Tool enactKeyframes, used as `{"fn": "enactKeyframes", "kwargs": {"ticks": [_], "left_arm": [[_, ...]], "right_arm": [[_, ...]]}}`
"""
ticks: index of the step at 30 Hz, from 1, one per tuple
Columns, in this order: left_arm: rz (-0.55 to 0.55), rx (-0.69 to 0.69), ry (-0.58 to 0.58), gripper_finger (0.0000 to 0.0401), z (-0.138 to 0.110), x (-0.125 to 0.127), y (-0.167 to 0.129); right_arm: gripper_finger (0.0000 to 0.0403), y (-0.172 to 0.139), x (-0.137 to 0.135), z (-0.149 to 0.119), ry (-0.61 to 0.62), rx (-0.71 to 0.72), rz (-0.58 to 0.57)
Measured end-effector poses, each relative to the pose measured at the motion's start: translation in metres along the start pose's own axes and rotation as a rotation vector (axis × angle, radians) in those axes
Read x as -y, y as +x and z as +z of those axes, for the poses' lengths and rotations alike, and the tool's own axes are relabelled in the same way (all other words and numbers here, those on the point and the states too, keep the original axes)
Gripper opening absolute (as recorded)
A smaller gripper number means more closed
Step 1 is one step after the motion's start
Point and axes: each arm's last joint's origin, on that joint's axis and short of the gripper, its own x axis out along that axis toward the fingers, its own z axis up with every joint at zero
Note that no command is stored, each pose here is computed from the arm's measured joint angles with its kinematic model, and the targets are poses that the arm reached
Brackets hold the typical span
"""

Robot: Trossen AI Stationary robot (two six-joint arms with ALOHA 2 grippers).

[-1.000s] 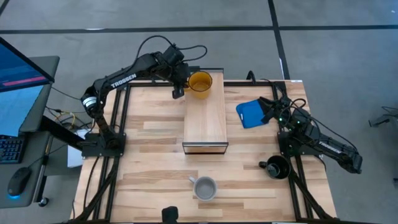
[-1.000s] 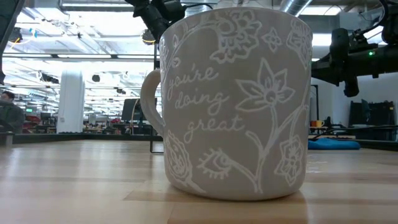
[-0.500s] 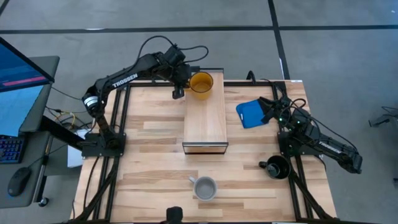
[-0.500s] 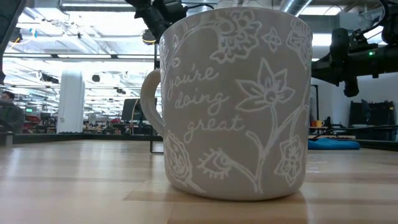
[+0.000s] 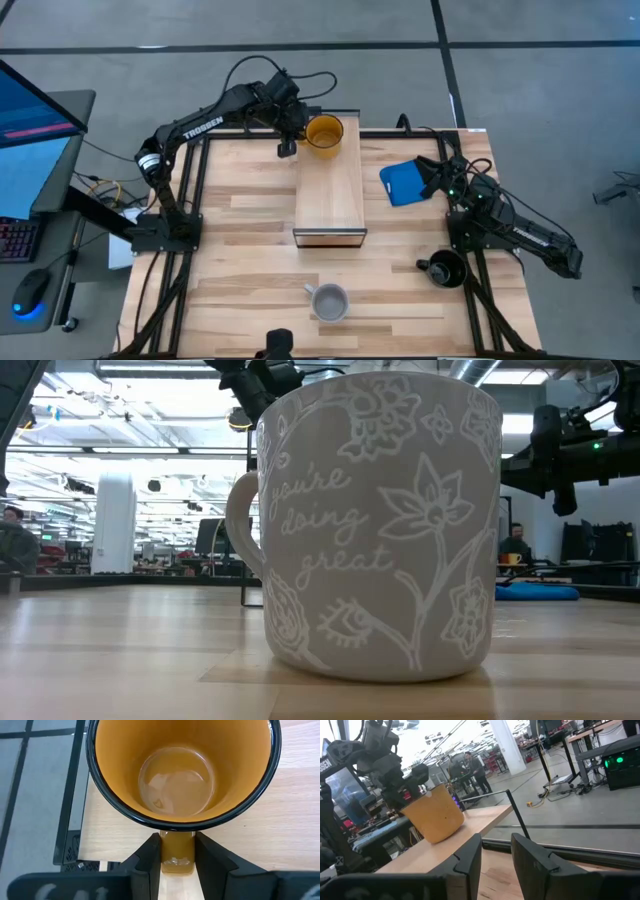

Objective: Stack small to large cups/mugs on shelf
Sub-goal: Put the yellow mug on the shelf

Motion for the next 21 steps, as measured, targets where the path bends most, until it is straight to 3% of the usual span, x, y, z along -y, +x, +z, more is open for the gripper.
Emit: {"fn": "enactKeyframes", "kwargs": {"ticks": [6, 21], "left_arm": [[-0.008, -0.012, -0.011, 0.011, -0.0011, 0.0007, -0.0003], [0.008, 0.02, -0.026, 0.0106, 0.0021, -0.0019, 0.0026]], "right_arm": [[0.0128, 0.0, 0.0, 0.0, 0.0, 0.0, 0.0], [0.0128, 0.0, 0.0, 0.0, 0.0, 0.0, 0.0]]}}
